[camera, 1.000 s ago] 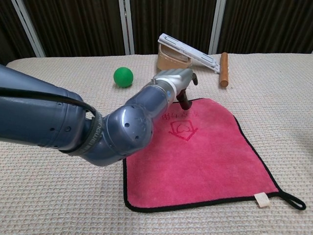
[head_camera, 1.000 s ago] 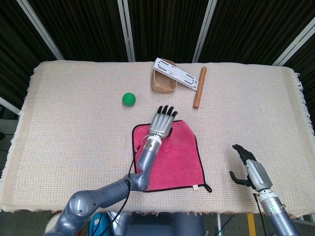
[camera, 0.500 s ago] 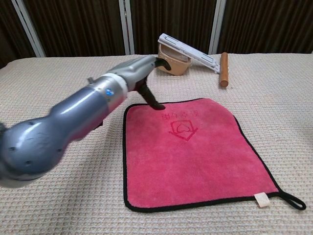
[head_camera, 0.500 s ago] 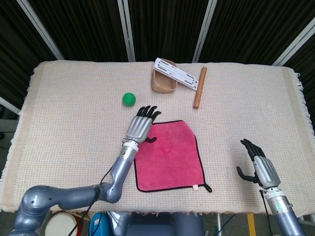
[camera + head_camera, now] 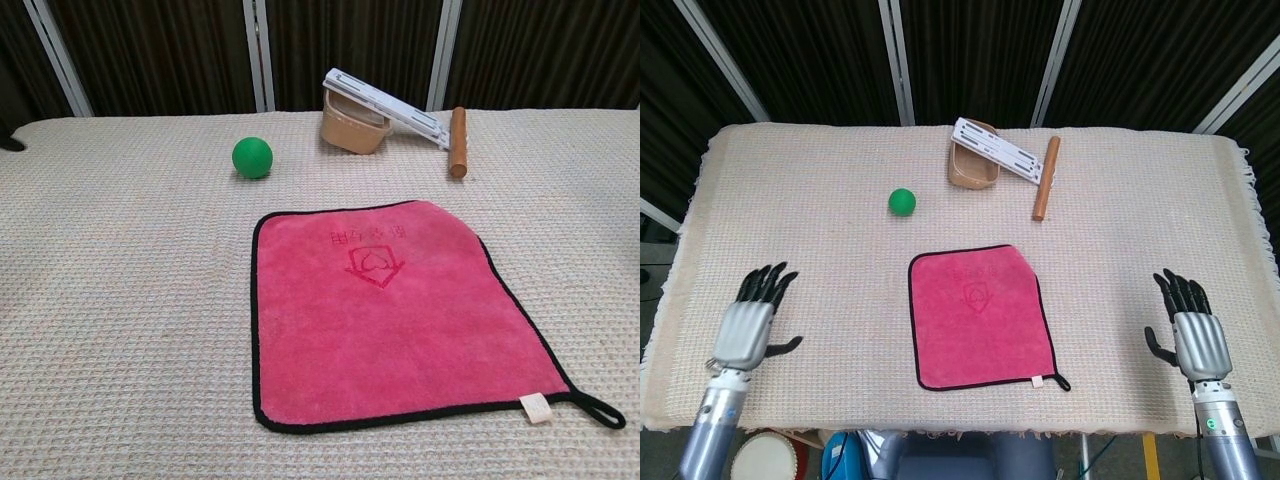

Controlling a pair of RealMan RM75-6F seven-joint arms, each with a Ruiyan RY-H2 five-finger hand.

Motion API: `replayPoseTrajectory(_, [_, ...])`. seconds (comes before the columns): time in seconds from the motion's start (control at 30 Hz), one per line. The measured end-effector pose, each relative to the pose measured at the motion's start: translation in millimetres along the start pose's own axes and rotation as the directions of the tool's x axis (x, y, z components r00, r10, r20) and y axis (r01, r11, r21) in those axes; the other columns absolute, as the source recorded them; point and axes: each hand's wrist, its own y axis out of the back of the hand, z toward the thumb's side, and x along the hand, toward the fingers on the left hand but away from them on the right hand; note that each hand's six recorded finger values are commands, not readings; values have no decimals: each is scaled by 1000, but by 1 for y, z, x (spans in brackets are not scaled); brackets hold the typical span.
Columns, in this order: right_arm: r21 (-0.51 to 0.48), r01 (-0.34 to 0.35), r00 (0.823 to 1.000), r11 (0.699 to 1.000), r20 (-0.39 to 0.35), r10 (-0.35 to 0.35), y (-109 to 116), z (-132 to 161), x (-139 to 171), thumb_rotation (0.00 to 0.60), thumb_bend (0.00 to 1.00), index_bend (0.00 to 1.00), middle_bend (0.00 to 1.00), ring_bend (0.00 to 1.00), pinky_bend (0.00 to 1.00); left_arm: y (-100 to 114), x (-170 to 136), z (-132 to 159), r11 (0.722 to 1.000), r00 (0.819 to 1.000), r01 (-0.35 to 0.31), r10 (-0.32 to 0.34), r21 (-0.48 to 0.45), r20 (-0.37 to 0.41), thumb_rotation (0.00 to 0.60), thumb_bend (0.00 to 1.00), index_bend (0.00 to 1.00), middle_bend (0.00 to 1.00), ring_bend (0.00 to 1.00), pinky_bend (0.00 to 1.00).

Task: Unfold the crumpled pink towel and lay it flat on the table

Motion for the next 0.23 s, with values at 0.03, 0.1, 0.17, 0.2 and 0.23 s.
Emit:
replayPoseTrajectory(0.03, [6,4,1000,1000,-1,-4,0,0,1,600,417,0,0,0,0,2,-11,-12,1000,1000,-10,10,23,-18,600,109,102,10,0,0])
replayPoseTrajectory(0.1, [15,9,1000,1000,-2,-9,1,1,6,600,414,0,0,0,0,7,-25,-29,998,999,-24,27,65,-40,600,106,98,8,0,0])
replayPoseTrajectory(0.17, [21,11,1000,1000,-4,-11,2,1,10,600,411,0,0,0,0,15,-37,-47,993,997,-48,55,106,-61,600,102,93,6,0,0])
replayPoseTrajectory(0.2, [24,12,1000,1000,-4,-12,3,1,12,600,410,0,0,0,0,18,-41,-53,991,995,-58,66,119,-69,600,101,92,6,0,0])
replayPoseTrajectory(0.23, [29,13,1000,1000,-3,-13,3,0,14,600,410,0,0,0,0,23,-46,-59,989,994,-69,79,130,-78,600,101,90,6,0,0])
